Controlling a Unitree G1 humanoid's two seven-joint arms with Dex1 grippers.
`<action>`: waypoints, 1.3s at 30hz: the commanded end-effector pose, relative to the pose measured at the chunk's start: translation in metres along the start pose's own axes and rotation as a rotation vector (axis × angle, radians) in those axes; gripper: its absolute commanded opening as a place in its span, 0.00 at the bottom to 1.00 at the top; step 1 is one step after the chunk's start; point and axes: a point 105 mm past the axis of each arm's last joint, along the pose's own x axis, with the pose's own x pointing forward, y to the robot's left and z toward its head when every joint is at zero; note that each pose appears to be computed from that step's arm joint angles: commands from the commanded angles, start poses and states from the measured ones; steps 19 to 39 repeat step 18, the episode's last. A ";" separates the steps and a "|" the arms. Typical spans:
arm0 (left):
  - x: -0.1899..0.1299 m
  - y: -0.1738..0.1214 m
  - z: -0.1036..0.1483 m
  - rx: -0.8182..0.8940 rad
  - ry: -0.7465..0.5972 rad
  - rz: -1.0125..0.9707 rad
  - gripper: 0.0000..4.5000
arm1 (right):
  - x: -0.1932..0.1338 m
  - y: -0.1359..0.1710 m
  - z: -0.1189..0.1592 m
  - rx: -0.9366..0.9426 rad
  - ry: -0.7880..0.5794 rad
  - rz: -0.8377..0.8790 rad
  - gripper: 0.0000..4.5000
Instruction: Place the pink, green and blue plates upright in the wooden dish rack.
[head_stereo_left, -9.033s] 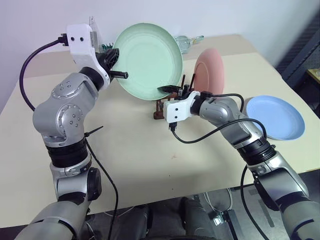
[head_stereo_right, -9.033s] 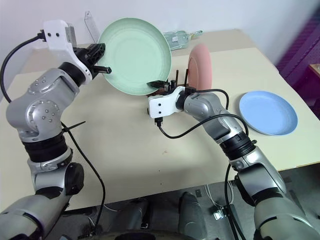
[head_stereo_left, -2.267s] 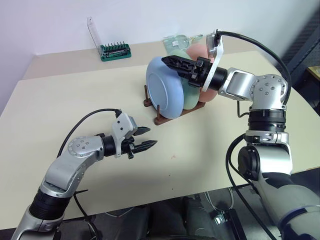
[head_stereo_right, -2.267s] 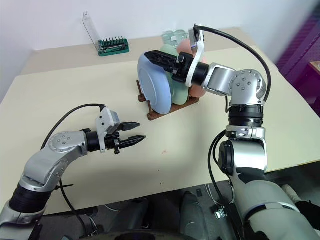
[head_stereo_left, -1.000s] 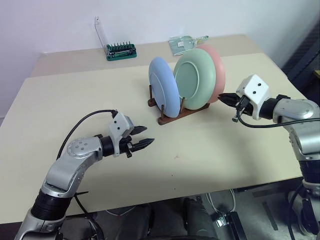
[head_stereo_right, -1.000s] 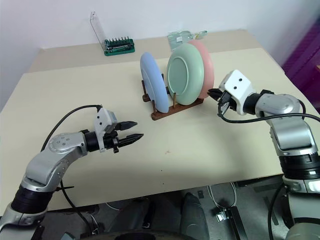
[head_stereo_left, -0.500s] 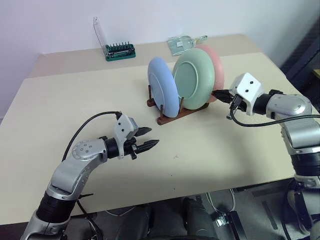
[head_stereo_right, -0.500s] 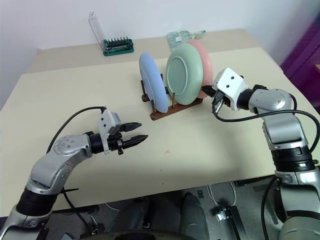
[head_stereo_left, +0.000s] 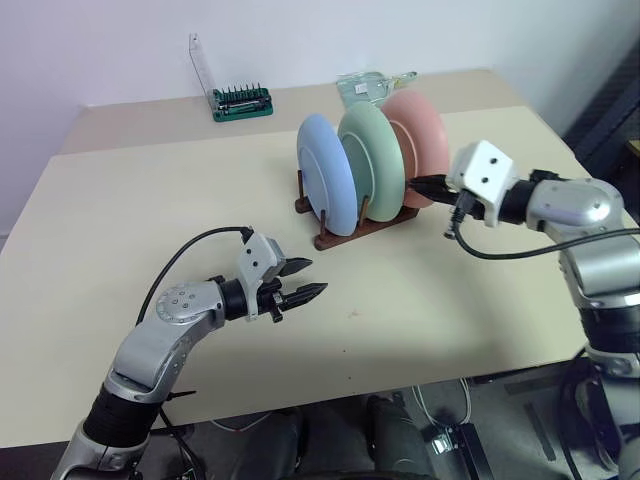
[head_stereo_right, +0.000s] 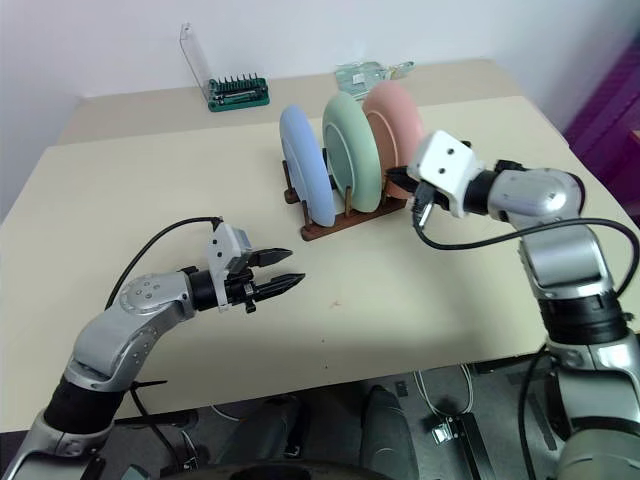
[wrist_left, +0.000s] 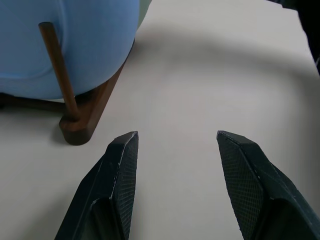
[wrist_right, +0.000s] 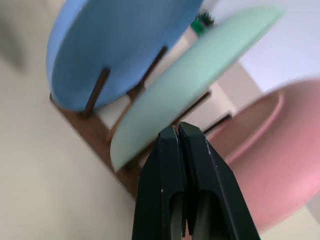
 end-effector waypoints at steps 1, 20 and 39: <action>-0.012 0.017 0.007 0.050 -0.015 0.094 0.57 | -0.043 -0.015 0.005 0.073 -0.040 -0.072 0.01; -0.087 0.100 -0.020 0.100 0.072 0.540 0.57 | -0.084 0.014 -0.070 0.395 0.045 -0.197 0.01; -0.087 0.100 -0.020 0.100 0.072 0.540 0.57 | -0.084 0.014 -0.070 0.395 0.045 -0.197 0.01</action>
